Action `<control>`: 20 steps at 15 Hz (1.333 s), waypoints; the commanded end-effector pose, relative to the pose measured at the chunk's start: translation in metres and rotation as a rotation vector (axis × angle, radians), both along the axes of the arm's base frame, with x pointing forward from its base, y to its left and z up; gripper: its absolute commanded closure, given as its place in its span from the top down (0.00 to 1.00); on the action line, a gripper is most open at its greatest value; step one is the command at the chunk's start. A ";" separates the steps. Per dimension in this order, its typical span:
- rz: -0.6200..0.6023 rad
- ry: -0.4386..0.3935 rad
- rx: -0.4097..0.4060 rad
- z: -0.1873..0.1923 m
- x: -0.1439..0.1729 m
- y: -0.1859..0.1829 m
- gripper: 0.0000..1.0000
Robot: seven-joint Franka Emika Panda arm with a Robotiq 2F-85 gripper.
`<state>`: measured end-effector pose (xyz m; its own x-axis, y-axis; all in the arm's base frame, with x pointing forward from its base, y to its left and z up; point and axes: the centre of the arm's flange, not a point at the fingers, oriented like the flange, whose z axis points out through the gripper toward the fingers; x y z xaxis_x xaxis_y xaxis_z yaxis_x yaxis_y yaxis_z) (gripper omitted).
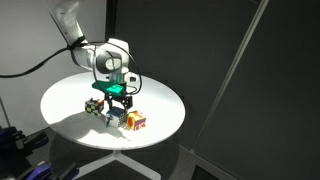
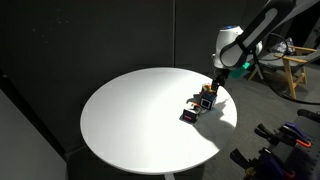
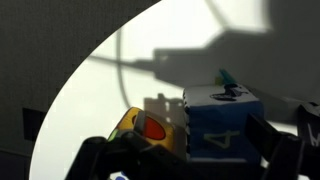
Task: Move the middle square toy backwards then flip it over to the left.
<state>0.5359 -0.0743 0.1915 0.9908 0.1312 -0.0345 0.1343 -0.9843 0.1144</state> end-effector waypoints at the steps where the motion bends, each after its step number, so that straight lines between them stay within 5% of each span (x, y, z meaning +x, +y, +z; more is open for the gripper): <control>1: -0.011 0.012 -0.011 -0.001 0.009 -0.007 1.00; 20: -0.024 0.007 -0.035 -0.013 0.022 0.000 1.00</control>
